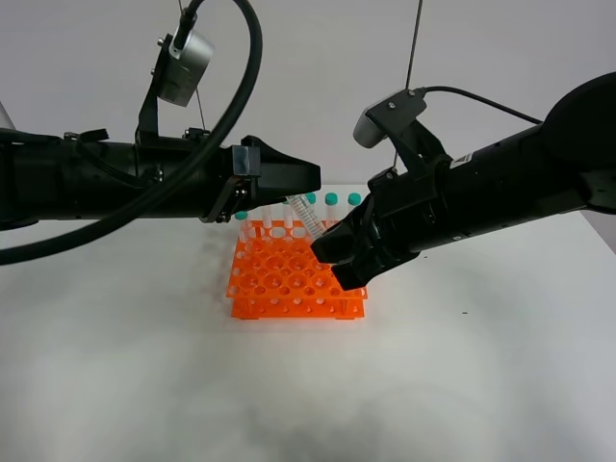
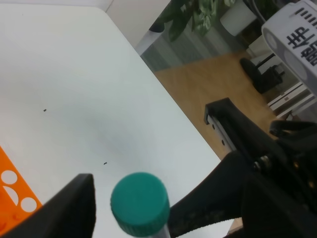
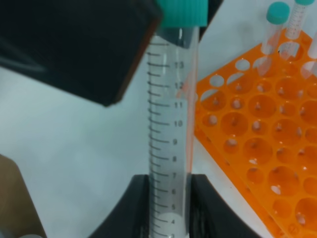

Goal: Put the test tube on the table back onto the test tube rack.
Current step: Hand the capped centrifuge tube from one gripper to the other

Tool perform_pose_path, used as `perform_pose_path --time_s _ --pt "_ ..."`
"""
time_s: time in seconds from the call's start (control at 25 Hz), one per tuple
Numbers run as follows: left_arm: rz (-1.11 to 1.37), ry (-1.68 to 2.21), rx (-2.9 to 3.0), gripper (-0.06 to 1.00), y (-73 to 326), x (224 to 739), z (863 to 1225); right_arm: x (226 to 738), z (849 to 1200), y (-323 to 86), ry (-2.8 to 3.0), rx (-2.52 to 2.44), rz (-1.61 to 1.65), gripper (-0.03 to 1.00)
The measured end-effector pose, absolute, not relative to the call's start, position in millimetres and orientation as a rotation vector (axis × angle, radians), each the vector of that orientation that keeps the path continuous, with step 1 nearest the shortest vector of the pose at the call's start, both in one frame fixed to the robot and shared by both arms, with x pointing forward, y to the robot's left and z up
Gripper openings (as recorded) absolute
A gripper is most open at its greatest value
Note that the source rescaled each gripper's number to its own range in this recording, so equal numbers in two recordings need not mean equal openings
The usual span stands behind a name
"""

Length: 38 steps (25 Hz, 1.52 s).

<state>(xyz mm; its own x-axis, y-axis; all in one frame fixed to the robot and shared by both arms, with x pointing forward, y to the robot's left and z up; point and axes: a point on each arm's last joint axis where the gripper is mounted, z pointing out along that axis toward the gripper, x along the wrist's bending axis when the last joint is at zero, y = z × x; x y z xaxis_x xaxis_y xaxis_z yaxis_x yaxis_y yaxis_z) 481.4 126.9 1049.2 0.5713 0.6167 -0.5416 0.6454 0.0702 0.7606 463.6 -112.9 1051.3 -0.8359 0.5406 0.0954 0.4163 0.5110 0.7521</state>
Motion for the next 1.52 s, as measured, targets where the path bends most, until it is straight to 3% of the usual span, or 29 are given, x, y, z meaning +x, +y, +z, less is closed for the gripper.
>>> perform_pose_path --time_s 0.16,0.24,0.44,0.56,0.88,0.92,1.04,1.12,1.24,1.52 --pt "-0.03 1.088 1.602 0.96 126.9 481.4 1049.2 463.6 1051.3 -112.9 2.597 0.825 1.229 0.01" --pt "-0.03 1.088 1.602 0.88 126.9 481.4 1049.2 463.6 1051.3 -112.9 2.597 0.825 1.229 0.01" --pt "-0.022 1.094 1.602 0.44 127.3 482.0 1048.9 463.4 1051.2 -112.8 2.599 0.825 1.229 0.01" --pt "-0.009 1.104 1.601 0.0 128.2 482.9 1048.5 463.4 1051.3 -112.7 2.598 0.828 1.232 0.01" --pt "-0.01 1.104 1.601 0.01 128.1 482.8 1048.5 463.4 1051.3 -112.7 2.599 0.828 1.233 0.03" --pt "-0.012 1.103 1.601 0.01 128.0 482.8 1048.5 463.6 1051.4 -112.7 2.596 0.829 1.233 0.13" --pt "-0.015 1.101 1.601 0.01 127.8 482.6 1048.6 464.6 1051.8 -112.9 2.582 0.83 1.234 0.67" --pt "-0.015 1.101 1.601 0.01 127.8 482.6 1048.6 465.6 1052.1 -113.1 2.571 0.823 1.231 0.88" --pt "-0.015 1.101 1.601 0.01 127.8 482.6 1048.6 464.6 1056.2 -112.4 2.593 0.787 1.225 0.97" --pt "-0.015 1.101 1.601 0.01 127.8 482.6 1048.6 459.4 1104.4 -119.0 2.679 0.809 1.08 0.99"
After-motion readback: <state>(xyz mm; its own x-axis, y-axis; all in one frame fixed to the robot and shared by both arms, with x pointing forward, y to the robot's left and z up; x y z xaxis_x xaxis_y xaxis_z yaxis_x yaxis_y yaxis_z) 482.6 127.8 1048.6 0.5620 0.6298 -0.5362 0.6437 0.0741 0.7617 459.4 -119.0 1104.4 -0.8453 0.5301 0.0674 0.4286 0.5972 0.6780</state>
